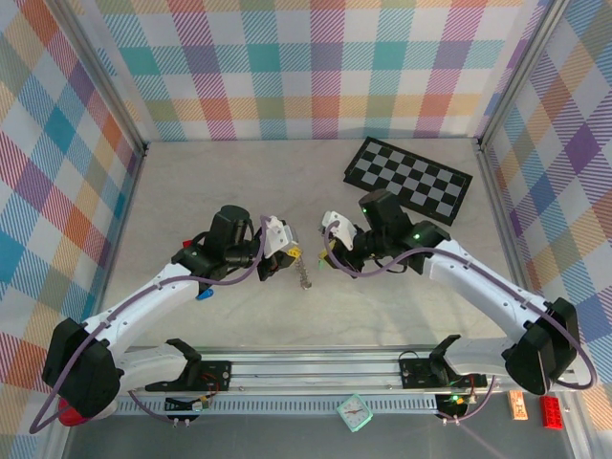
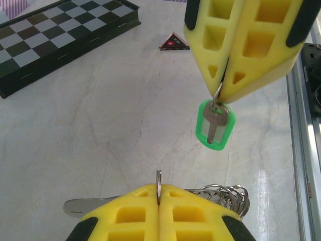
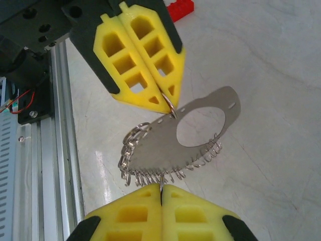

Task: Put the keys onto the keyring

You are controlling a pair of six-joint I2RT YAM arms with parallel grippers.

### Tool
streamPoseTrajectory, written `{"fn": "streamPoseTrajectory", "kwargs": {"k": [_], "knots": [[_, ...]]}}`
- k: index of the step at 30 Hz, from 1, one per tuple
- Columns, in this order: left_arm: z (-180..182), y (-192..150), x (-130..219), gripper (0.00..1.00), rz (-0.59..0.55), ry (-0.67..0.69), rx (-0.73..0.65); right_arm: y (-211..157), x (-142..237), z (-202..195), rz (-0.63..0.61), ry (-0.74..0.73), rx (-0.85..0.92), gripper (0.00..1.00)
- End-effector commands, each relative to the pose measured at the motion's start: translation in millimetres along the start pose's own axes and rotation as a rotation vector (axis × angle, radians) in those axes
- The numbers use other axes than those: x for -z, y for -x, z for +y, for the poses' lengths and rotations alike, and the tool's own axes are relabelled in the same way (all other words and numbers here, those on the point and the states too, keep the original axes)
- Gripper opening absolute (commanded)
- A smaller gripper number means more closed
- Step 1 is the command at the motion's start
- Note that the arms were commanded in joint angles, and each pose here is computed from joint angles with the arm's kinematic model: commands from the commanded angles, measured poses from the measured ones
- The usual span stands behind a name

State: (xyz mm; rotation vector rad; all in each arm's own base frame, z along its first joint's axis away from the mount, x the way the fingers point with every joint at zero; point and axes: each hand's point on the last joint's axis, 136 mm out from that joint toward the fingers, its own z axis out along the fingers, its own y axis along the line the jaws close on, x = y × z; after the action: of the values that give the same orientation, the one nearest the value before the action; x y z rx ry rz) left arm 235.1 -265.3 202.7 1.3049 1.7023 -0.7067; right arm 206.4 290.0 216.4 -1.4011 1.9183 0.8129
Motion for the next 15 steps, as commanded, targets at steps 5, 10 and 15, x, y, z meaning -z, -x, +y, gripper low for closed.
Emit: {"fn": "streamPoseTrajectory", "kwargs": {"k": [5,10,15], "knots": [[-13,4,-4,0.0,-0.033,-0.042,-0.073,11,-13,8,-0.018,0.064,0.071,0.0],[-17,3,-5,0.0,-0.033,-0.057,-0.092,15,-20,8,-0.034,0.069,0.081,0.0],[-19,3,-6,0.0,-0.039,-0.065,-0.102,16,-25,10,-0.041,0.085,0.084,0.0]]}}
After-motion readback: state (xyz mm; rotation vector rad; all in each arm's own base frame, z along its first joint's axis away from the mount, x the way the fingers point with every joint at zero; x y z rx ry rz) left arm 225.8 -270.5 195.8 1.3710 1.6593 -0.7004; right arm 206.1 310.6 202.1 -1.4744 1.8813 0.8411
